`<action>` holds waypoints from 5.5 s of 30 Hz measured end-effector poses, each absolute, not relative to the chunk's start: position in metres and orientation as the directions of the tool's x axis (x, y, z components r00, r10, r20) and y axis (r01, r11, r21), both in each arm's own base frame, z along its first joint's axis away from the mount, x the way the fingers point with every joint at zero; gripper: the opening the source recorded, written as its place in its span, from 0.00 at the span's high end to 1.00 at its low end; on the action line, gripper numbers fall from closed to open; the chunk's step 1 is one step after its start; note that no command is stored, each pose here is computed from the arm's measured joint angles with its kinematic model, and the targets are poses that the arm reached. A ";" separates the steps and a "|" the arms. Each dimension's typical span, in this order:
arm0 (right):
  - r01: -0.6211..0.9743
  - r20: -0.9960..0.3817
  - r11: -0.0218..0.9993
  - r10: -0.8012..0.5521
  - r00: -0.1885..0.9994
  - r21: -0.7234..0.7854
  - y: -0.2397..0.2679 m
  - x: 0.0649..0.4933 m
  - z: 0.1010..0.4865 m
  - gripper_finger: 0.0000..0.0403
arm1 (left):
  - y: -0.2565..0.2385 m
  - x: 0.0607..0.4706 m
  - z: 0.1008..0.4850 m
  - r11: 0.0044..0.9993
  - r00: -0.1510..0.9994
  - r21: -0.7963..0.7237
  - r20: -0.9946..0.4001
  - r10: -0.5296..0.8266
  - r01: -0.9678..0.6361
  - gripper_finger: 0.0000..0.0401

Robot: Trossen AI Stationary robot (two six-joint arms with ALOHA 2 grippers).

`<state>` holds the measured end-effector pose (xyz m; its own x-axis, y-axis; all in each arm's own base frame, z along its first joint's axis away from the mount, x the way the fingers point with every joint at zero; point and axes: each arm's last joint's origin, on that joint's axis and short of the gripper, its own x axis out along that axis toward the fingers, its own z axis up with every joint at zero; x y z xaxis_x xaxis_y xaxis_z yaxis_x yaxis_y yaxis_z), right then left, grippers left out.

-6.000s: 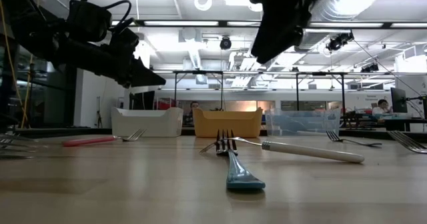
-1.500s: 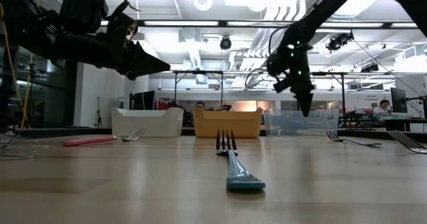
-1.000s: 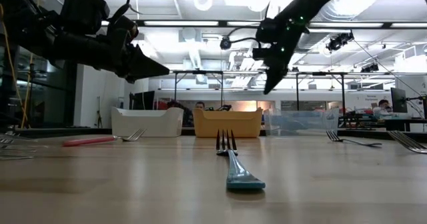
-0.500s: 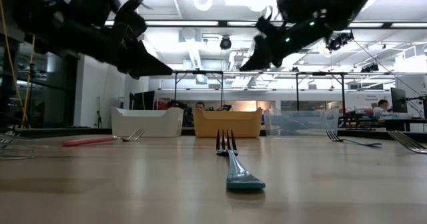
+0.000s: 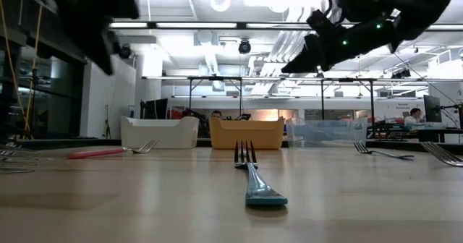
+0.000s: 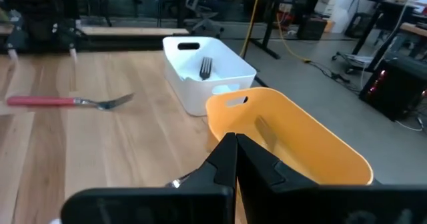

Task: Sort silverware by color (type)
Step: Put the bottom left pink fork into the yellow bin

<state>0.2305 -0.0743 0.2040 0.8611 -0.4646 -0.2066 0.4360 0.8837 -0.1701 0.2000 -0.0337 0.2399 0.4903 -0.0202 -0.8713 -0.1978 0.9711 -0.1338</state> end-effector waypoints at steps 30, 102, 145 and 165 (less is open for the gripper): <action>0.433 -0.199 0.884 -0.462 0.864 -0.175 -0.073 0.227 0.204 1.00 | -0.154 0.172 0.174 0.928 0.038 -0.167 -0.986 -0.164 -0.332 0.72; 0.308 -0.175 0.950 -0.296 0.939 0.047 -0.071 0.255 0.215 0.92 | 0.036 0.205 0.195 0.994 0.979 -0.064 0.179 0.099 -0.089 0.93; 0.001 -0.114 0.993 0.013 0.993 0.121 -0.069 0.369 0.230 0.94 | 0.076 0.239 0.198 0.998 0.945 -0.060 0.322 0.048 -0.030 0.93; -0.005 -0.116 0.988 0.023 0.993 0.157 -0.069 0.373 0.237 0.70 | 0.072 0.240 0.199 0.996 0.943 -0.083 0.330 0.041 -0.014 0.93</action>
<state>0.3730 -0.0692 0.2369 0.9929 0.0231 -0.1164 -0.0047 0.9877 0.1565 0.2401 0.0718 0.1990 0.9431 0.0408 0.3301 -0.0139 0.9964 -0.0833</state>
